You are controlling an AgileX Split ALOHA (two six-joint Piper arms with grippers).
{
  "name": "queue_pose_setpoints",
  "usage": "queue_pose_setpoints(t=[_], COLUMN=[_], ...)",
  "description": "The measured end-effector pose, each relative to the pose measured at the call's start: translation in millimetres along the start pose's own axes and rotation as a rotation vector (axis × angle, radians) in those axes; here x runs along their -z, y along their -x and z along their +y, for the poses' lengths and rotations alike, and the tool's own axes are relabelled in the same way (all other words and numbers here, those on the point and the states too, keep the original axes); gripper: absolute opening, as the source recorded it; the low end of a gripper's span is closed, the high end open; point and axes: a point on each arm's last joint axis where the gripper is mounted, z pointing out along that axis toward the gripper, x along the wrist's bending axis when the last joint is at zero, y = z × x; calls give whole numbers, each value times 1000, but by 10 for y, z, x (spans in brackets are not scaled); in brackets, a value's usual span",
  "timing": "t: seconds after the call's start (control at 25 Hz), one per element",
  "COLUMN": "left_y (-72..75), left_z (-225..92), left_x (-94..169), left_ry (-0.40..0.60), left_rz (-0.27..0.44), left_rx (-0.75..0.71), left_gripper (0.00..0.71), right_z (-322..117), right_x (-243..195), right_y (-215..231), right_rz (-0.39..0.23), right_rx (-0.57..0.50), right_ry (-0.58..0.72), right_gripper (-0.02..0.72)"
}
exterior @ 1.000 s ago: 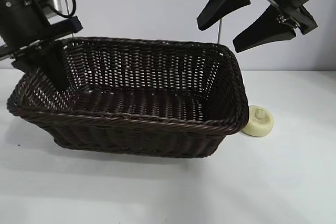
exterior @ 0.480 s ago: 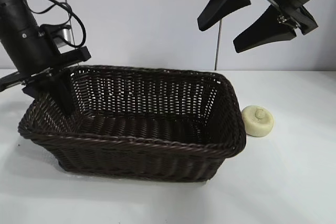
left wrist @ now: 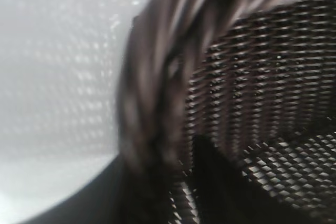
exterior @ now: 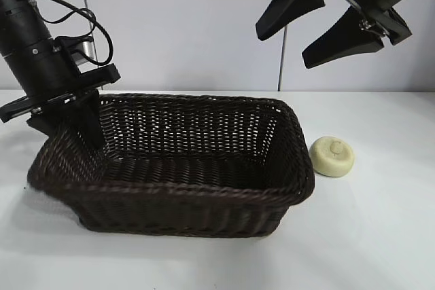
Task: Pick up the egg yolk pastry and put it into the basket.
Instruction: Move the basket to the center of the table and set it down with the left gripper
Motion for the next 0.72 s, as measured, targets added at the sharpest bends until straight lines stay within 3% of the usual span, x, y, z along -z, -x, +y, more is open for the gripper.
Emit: queue_pose_setpoints(t=[0.08,0.16,0.44,0.72], left_y=[13,38,154,131], left_z=[27,58,1,-68], left_x=[46,120,509,832], left_ry=[6,10,68,130], left_rz=[8,16,76,247], left_rx=[-14,-24,-68,-75], left_gripper=[480,517,540,540], right_z=[0,0,0,0], right_x=[0,0,0,0], right_y=[0,0,1,1], right_rz=[0,0,-1,-1], right_rx=[0,0,1,1], right_ry=[0,0,0,0], right_gripper=[529,529,529,529])
